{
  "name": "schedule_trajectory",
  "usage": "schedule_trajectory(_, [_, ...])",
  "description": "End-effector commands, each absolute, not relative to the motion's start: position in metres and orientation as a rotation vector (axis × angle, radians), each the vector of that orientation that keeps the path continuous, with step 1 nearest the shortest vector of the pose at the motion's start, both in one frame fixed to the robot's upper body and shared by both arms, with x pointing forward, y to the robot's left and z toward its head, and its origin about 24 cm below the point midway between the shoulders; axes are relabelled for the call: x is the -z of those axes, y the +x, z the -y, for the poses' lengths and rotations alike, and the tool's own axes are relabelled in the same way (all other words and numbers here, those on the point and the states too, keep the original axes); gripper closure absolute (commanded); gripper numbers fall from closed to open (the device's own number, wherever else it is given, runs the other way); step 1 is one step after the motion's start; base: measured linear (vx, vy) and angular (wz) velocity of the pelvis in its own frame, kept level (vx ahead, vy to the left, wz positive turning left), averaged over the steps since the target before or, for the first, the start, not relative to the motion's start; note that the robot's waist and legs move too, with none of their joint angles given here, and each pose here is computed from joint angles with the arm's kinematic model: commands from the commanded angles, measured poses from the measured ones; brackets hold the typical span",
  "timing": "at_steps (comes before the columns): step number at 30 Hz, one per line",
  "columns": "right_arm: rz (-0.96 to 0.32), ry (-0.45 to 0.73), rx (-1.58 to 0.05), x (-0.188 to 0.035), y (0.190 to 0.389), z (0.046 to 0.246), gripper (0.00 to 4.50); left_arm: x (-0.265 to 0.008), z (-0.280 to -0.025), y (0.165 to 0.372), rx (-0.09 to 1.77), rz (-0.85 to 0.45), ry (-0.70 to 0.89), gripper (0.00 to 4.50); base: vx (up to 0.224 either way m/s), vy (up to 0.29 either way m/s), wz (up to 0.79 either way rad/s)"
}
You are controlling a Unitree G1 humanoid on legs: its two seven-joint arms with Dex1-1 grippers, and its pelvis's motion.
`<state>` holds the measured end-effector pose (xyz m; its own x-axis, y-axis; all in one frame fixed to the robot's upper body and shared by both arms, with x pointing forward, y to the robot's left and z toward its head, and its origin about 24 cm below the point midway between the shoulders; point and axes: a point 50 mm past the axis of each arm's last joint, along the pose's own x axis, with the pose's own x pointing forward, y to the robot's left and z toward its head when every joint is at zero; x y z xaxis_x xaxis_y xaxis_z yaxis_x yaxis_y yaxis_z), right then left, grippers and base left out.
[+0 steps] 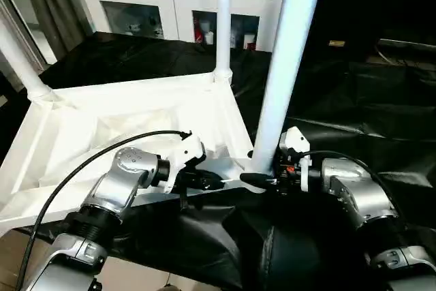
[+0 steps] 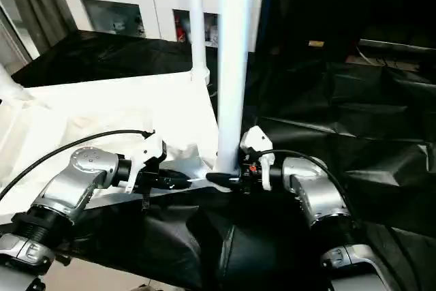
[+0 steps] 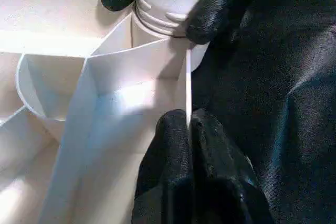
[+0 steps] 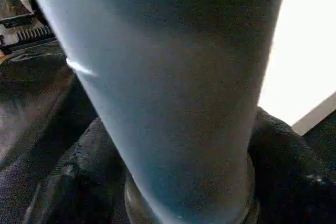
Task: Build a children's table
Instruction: Rotate leg to tighten
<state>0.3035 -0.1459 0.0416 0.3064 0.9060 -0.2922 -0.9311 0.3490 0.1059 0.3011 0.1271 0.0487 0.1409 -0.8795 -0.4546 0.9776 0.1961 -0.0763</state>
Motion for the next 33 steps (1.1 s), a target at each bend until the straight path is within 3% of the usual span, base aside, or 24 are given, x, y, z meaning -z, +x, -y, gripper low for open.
schedule_trajectory(1, [-0.33, -0.082, -1.31, -0.04, 0.297, 0.134, 1.6, -0.052, -0.127, 0.303, 1.328, -0.4, 0.255, 4.5, 0.0, 0.0, 0.0])
schedule_trajectory(8, [-0.321, -0.035, -1.205, -0.031, 0.299, 0.128, 1.83, -0.047, -0.126, 0.312, 1.158, -0.396, 0.236, 4.5, 0.0, 0.0, 0.0])
schedule_trajectory(11, [-0.335, -0.017, -0.988, -0.018, 0.308, 0.124, 1.83, -0.049, -0.119, 0.322, 1.036, -0.364, 0.213, 4.5, 0.0, 0.0, 0.0])
schedule_trajectory(15, [-0.346, 0.036, -0.766, -0.009, 0.315, 0.11, 1.84, -0.052, -0.102, 0.334, 0.927, -0.336, 0.2, 4.5, 0.0, 0.0, 0.0])
schedule_trajectory(18, [-0.358, 0.061, -0.69, -0.006, 0.317, 0.1, 1.84, -0.053, -0.091, 0.338, 0.906, -0.325, 0.203, 4.5, 0.0, 0.0, 0.0])
schedule_trajectory(19, [-0.351, 0.072, -0.652, -0.007, 0.318, 0.079, 1.84, -0.055, -0.077, 0.341, 0.912, -0.313, 0.199, 4.5, 0.0, 0.0, 0.0])
schedule_trajectory(22, [-0.314, 0.057, -0.709, -0.012, 0.317, 0.061, 1.84, -0.057, -0.067, 0.34, 0.949, -0.304, 0.189, 4.5, 0.0, 0.0, 0.0])
schedule_trajectory(24, [-0.305, 0.088, -0.757, -0.014, 0.315, 0.056, 1.28, -0.057, -0.066, 0.339, 0.973, -0.306, 0.192, 4.5, 0.0, 0.0, 0.0])
schedule_trajectory(26, [-0.301, 0.104, -0.767, -0.016, 0.315, 0.056, 1.14, -0.057, -0.066, 0.339, 0.98, -0.306, 0.194, 4.5, 0.0, 0.0, 0.0])
schedule_trajectory(30, [-0.285, 0.059, -0.877, -0.022, 0.315, 0.069, 0.65, -0.057, -0.08, 0.334, 1.071, -0.325, 0.207, 4.5, 0.0, 0.0, 0.0])
schedule_trajectory(33, [-0.273, 0.038, -0.9, -0.026, 0.318, 0.085, 0.63, -0.054, -0.09, 0.326, 1.153, -0.354, 0.215, 4.5, 0.0, 0.0, 0.0])
